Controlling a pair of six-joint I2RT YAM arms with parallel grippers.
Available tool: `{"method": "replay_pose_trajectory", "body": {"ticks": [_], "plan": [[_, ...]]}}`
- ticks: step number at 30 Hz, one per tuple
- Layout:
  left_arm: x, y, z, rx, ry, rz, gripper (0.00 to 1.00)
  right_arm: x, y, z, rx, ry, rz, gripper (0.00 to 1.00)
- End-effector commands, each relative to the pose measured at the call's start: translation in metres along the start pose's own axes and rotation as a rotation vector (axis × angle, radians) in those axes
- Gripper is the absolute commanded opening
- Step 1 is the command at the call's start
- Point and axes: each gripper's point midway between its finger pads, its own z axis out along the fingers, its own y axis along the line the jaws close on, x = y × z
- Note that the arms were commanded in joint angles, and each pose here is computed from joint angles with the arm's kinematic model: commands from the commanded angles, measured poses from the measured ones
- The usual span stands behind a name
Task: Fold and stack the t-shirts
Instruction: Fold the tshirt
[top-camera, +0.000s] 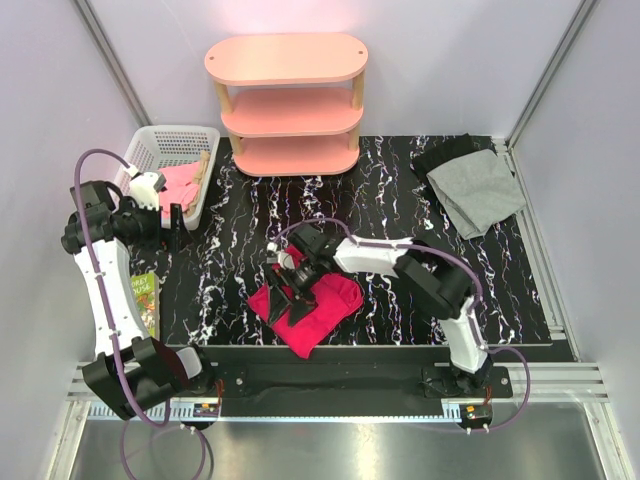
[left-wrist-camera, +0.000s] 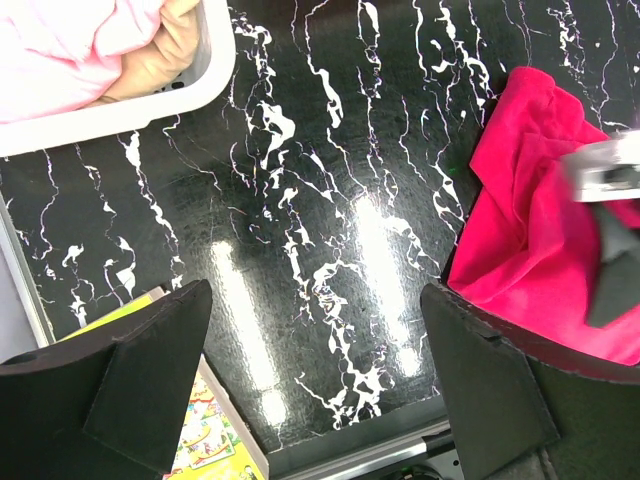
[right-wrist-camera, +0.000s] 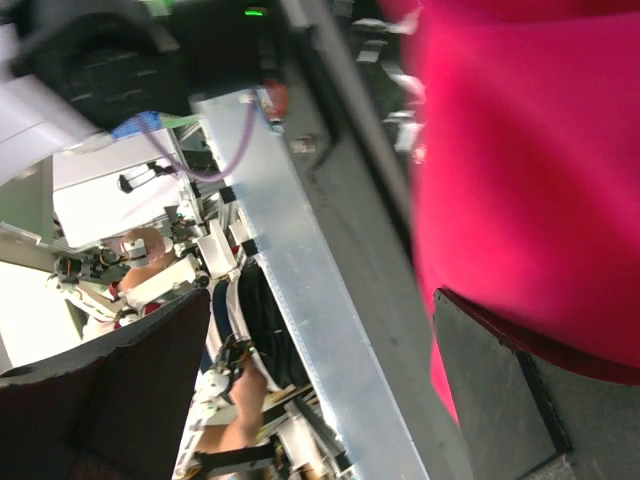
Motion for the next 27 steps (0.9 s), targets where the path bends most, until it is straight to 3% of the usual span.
{"method": "replay_pose_trajectory", "body": {"ticks": [1, 6, 14, 27], "plan": [[-0.015, 0.003, -0.008, -0.029, -0.037, 0.030, 0.91, 0.005, -0.028, 0.016, 0.001, 0.055, 0.056, 1.00], [-0.015, 0.004, -0.008, -0.031, -0.038, 0.035, 0.91, 0.001, -0.020, 0.014, -0.007, 0.046, 0.047, 1.00], [-0.019, 0.002, -0.009, -0.023, -0.049, 0.032, 0.91, -0.035, 0.060, -0.014, -0.086, -0.030, -0.109, 1.00], [-0.017, 0.002, -0.009, -0.026, -0.046, 0.031, 0.91, -0.048, -0.014, 0.034, -0.071, 0.046, -0.009, 1.00]]}}
